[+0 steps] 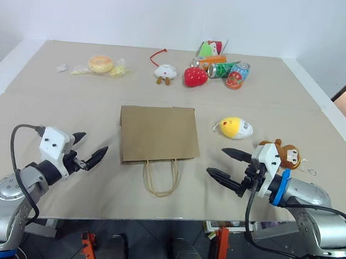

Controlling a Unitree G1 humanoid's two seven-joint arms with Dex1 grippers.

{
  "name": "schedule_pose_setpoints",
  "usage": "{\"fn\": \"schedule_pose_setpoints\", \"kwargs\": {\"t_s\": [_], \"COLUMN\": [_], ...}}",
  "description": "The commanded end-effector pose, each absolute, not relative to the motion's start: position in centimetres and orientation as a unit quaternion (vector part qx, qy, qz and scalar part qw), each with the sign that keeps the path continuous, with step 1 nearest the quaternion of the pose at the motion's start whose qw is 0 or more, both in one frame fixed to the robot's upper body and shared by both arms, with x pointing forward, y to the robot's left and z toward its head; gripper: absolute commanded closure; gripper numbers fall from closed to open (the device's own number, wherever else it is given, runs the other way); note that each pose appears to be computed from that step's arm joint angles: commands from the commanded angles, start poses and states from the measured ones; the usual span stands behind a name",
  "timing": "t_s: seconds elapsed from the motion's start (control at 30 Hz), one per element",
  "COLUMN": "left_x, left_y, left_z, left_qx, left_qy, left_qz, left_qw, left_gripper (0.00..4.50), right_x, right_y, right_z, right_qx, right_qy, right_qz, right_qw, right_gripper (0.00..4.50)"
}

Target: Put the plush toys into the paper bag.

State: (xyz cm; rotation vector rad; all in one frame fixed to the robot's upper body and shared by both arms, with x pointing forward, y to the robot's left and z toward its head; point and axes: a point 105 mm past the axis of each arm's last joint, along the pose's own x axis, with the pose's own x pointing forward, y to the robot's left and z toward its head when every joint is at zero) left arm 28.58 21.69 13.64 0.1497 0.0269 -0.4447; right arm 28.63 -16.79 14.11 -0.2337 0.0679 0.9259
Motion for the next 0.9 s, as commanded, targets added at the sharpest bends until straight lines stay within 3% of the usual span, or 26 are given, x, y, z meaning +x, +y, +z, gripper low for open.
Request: {"fn": "schedule_pose_setpoints", "kwargs": {"t_s": [0.03, 0.57, 0.9], "left_x": [28.3, 28.4, 26.5], "left_y": [21.4, 20.4, 15.6], "left_z": [15.1, 15.8, 18.1], "left_qx": [0.09, 0.114, 0.284], "left_qy": [-0.017, -0.03, -0.069], "left_qz": [-0.223, -0.257, -0.45], "left_qw": [0.97, 0.959, 0.844], "left_gripper": [0.16, 0.16, 0.16], "right_x": [28.9, 29.1, 26.3], "right_y": [-16.7, -15.5, -9.6], "right_z": [15.1, 16.2, 18.4], "right_qx": [-0.125, -0.127, -0.142], "right_qy": [0.011, -0.005, -0.024], "right_qz": [0.445, 0.468, 0.66], "right_qw": [0.887, 0.875, 0.738], "right_gripper": [0.0, 0.0, 0.0]}}
